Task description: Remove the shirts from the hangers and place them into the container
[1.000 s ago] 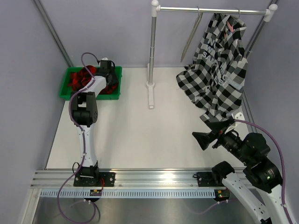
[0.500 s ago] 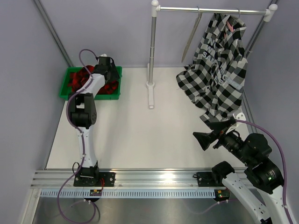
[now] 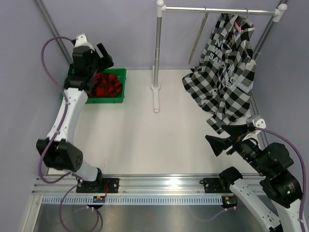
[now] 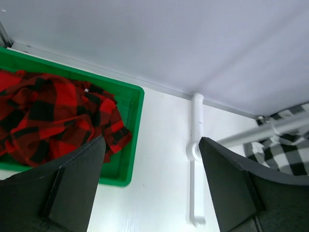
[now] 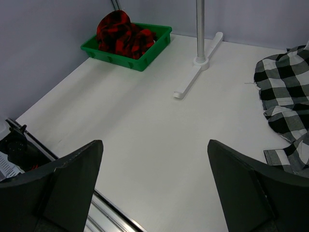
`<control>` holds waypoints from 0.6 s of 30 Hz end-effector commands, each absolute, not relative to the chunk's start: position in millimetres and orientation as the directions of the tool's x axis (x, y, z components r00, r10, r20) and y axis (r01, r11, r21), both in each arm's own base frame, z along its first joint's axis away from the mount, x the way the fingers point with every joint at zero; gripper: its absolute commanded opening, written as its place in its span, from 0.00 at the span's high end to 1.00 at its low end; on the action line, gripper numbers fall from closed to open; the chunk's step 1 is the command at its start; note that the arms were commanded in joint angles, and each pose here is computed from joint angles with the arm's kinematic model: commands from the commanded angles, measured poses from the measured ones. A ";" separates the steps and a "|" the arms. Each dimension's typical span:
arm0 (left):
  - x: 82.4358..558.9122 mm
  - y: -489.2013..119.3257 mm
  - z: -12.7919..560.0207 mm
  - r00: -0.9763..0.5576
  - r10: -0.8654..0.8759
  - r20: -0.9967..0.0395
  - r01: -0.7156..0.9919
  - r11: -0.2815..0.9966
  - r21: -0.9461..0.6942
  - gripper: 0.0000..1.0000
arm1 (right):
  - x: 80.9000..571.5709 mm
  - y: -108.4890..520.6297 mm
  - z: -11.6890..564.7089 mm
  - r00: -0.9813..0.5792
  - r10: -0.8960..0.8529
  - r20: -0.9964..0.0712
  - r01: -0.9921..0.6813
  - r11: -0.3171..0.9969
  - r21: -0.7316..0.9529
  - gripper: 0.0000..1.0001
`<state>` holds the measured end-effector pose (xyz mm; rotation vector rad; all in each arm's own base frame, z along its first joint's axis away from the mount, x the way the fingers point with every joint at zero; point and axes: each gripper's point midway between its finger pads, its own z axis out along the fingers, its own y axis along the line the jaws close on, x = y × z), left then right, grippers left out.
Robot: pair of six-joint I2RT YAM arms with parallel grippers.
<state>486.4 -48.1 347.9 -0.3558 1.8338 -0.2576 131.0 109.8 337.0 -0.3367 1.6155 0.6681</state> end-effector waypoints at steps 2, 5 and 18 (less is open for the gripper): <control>417.3 -28.6 364.0 -0.217 -0.339 -0.916 -0.156 0.938 -0.310 0.10 | 122.5 96.0 358.5 -0.087 0.187 -0.978 -0.555 0.807 0.204 0.01; 362.7 -11.2 369.3 -0.168 -0.309 -0.936 -0.191 0.942 -0.276 0.07 | 120.4 88.6 361.7 -0.057 0.197 -0.979 -0.534 0.822 0.197 0.00; 194.9 30.5 357.7 -0.022 -0.206 -0.978 -0.248 0.949 -0.194 0.01 | 128.8 57.1 353.6 0.003 0.182 -0.983 -0.389 0.906 0.167 0.01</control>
